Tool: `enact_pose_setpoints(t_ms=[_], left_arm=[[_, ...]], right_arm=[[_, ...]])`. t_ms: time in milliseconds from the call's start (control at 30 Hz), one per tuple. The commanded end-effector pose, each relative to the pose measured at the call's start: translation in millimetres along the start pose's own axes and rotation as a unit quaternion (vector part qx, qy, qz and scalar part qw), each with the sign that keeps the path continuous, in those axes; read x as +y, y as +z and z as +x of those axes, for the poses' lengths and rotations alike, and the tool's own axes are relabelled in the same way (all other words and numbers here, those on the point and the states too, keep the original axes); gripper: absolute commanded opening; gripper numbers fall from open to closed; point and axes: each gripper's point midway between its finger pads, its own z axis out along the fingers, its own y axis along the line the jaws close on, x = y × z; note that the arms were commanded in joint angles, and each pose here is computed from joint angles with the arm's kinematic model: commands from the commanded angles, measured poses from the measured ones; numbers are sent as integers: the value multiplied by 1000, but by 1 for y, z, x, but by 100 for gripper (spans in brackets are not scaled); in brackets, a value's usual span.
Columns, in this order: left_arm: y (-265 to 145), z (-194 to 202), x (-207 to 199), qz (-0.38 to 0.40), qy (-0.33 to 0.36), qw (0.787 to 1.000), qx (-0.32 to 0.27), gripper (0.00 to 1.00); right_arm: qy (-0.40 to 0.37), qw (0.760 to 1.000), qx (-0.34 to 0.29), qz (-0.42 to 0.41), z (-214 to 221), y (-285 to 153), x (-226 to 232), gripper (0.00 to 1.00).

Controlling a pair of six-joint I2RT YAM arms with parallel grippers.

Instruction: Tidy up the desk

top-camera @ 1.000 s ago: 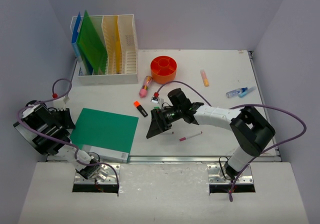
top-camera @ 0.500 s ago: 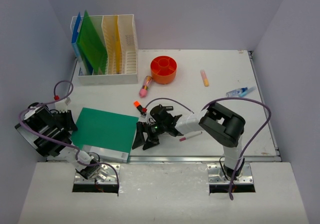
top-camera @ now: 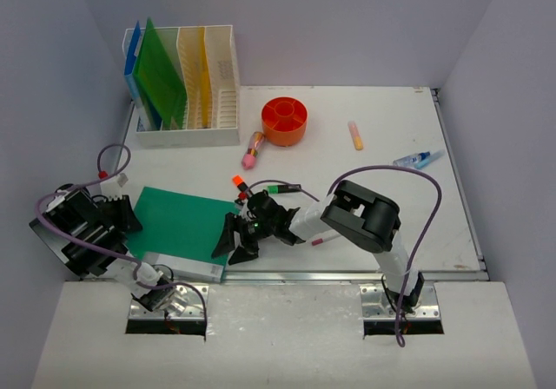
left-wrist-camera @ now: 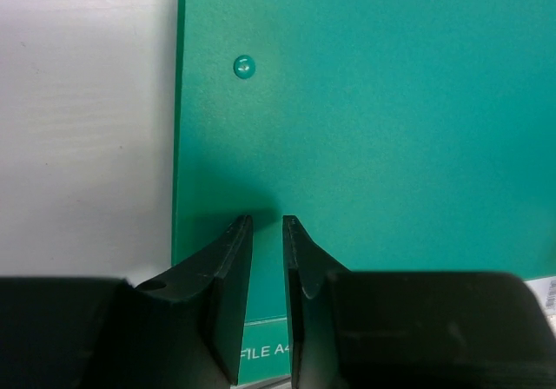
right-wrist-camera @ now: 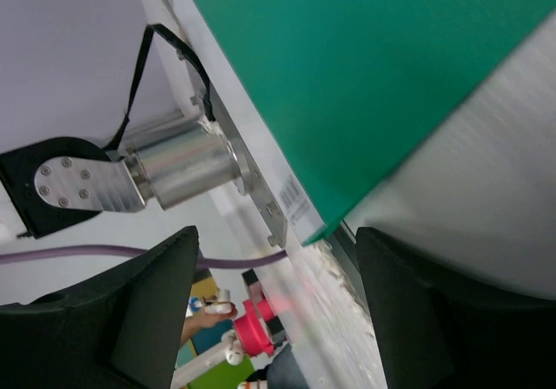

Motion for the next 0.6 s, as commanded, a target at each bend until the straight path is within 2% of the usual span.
enact_pose_setpoints(t_ms=[0, 100, 400, 567], left_arm=[[-4, -2, -3, -9, 8, 1000, -17, 19], [-5, 0, -6, -6, 6, 1000, -17, 19], [-3, 10, -19, 15, 1, 1000, -12, 17], [-6, 10, -28, 35, 14, 999, -13, 11]], right_arm=[[33, 999, -30, 19, -12, 23, -10, 73], [42, 998, -34, 13, -15, 28, -12, 70], [78, 995, -39, -46, -20, 32, 5, 33], [81, 993, -60, -55, -28, 20, 4, 28]])
